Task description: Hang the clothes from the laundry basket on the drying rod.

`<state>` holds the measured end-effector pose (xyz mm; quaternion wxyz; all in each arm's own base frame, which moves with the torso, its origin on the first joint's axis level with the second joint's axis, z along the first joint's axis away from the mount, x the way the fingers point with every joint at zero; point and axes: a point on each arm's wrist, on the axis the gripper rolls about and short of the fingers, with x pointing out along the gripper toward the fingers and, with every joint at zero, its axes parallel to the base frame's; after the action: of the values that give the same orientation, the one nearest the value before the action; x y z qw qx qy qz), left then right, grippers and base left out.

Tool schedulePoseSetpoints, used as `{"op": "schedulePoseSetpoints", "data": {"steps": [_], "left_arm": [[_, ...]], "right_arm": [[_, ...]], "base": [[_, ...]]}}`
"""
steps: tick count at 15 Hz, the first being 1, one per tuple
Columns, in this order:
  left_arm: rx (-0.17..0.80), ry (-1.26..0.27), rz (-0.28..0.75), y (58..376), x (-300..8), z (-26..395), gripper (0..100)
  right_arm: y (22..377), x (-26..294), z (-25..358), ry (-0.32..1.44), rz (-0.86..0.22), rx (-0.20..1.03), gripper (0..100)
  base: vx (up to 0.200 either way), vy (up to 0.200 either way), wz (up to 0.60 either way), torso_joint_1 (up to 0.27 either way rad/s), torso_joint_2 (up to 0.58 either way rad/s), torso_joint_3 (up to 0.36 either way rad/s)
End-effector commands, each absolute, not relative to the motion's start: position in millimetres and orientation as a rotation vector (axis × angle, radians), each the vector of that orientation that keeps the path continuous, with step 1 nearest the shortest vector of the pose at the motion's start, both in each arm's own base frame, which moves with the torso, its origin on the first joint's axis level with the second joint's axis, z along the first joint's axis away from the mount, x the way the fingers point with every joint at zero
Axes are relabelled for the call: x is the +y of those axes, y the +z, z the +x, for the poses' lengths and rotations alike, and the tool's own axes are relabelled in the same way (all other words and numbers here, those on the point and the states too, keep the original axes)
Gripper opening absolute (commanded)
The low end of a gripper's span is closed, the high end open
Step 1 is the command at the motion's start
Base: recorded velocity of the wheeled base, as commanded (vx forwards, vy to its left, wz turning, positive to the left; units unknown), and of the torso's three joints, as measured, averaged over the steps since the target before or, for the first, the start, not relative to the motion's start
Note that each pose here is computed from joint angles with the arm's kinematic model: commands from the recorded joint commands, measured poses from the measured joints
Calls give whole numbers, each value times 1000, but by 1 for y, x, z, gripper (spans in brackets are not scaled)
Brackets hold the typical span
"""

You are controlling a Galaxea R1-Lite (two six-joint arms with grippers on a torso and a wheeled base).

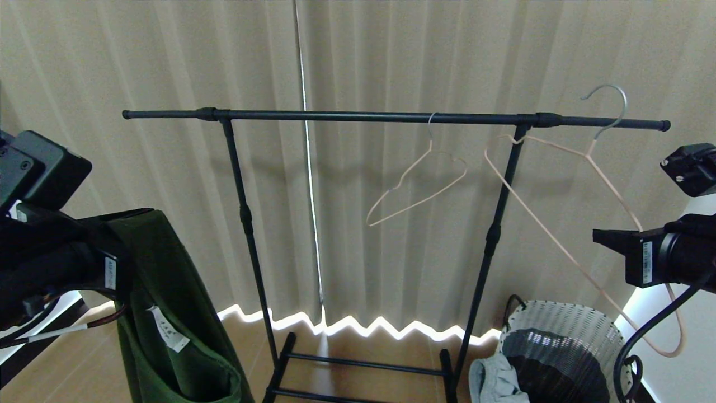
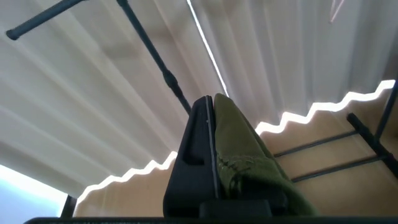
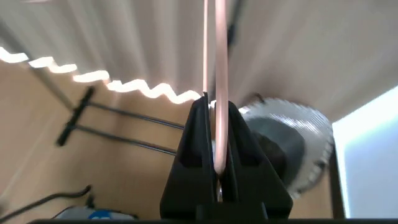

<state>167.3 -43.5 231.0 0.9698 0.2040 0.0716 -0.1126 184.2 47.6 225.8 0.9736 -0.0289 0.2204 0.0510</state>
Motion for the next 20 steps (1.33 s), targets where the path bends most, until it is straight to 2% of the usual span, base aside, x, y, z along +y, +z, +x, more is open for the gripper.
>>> {"op": "schedulePoseSetpoints", "data": {"steps": [1,3,5,8,12,15,20], "left_arm": [[159,-262,415,231,-54,179,0],[159,-285,414,234,-63,189,0],[183,-280,374,235,-78,210,0],[230,-168,264,233,-97,241,0],[242,-123,138,231,-113,278,0],[230,-143,125,234,-122,280,0],[195,-171,118,238,-130,277,0]], "right_arm": [[226,64,168,211,-76,428,0],[223,78,164,305,-86,439,0],[223,95,156,494,-20,466,0],[223,111,144,642,27,496,0],[219,123,132,782,56,536,0],[214,132,126,874,60,502,0],[209,143,124,928,43,530,0]], "base": [[0,0,0,0,0,0],[0,0,0,0,0,0],[0,0,0,0,0,0],[0,0,0,0,0,0],[0,0,0,0,0,0],[0,0,0,0,0,0],[0,0,0,0,0,0]]}}
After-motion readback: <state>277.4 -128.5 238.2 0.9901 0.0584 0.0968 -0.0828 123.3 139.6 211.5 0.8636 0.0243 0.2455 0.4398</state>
